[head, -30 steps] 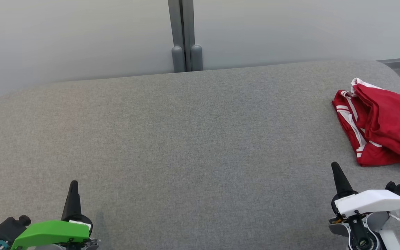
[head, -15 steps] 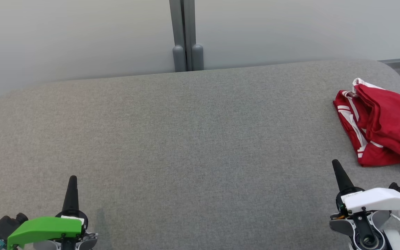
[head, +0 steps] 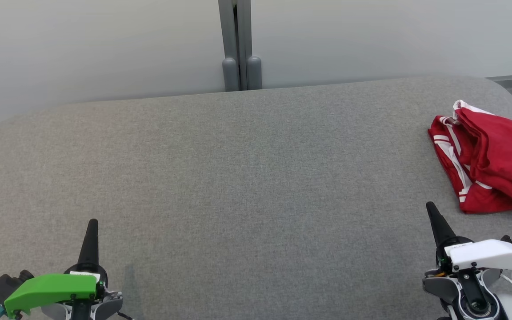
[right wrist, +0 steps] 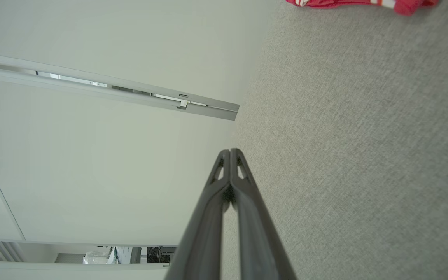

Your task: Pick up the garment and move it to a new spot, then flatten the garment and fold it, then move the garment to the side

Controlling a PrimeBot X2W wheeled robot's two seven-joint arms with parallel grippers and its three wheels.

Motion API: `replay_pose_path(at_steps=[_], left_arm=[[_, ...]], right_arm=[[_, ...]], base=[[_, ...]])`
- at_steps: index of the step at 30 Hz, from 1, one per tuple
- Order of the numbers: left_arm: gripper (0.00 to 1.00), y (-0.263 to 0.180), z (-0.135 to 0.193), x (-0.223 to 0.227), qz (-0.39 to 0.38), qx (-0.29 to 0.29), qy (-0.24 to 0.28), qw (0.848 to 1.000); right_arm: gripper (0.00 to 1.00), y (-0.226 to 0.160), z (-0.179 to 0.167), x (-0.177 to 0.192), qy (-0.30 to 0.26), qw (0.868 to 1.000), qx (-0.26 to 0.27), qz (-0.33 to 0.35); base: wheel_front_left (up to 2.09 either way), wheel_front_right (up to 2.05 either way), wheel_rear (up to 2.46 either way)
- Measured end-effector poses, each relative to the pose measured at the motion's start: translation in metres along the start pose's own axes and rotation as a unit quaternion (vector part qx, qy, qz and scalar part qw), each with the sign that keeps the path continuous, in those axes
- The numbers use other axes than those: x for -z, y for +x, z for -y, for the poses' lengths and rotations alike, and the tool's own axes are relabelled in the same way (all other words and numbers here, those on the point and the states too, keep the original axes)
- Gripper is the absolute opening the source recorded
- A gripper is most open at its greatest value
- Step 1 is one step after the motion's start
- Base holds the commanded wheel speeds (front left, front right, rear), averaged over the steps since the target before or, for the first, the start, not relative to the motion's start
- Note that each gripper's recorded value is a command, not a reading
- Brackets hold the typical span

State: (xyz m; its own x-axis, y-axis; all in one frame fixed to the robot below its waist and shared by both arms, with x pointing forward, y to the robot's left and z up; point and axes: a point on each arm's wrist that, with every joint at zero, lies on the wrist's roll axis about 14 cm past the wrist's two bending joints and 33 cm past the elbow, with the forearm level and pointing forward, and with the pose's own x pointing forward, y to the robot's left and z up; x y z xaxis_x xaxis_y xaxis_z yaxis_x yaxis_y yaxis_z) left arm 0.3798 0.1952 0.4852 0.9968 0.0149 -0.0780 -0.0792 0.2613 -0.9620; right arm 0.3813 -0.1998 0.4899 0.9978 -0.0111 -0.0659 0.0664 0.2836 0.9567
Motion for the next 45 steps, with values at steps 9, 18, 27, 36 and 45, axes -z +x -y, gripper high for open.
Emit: replay_pose_path(at_steps=[9,18,27,36,45], left_arm=[[0.0,0.001,0.002,-0.001,-0.002,0.005,-0.035,0.999],[0.0,0.003,0.007,-0.003,-0.002,0.013,-0.072,0.997],[0.0,0.005,0.012,-0.005,-0.003,0.022,-0.101,0.995],[0.0,0.006,0.016,-0.007,-0.005,0.03,-0.127,0.991],[0.0,0.006,0.017,-0.008,-0.004,0.033,-0.136,0.99]], right_arm=[[0.0,0.001,-0.003,-0.001,0.038,0.999,-0.006,0.001],[0.0,0.003,-0.007,-0.002,0.076,0.997,-0.014,0.0],[0.0,0.005,-0.011,-0.003,0.108,0.994,-0.021,0.0],[0.0,0.005,-0.014,-0.004,0.137,0.99,-0.027,-0.001],[0.0,0.006,-0.014,-0.004,0.144,0.989,-0.029,-0.001]], base=[[0.0,0.0,0.0],[0.0,0.0,0.0],[0.0,0.0,0.0],[0.0,0.0,0.0],[0.0,0.0,0.0]])
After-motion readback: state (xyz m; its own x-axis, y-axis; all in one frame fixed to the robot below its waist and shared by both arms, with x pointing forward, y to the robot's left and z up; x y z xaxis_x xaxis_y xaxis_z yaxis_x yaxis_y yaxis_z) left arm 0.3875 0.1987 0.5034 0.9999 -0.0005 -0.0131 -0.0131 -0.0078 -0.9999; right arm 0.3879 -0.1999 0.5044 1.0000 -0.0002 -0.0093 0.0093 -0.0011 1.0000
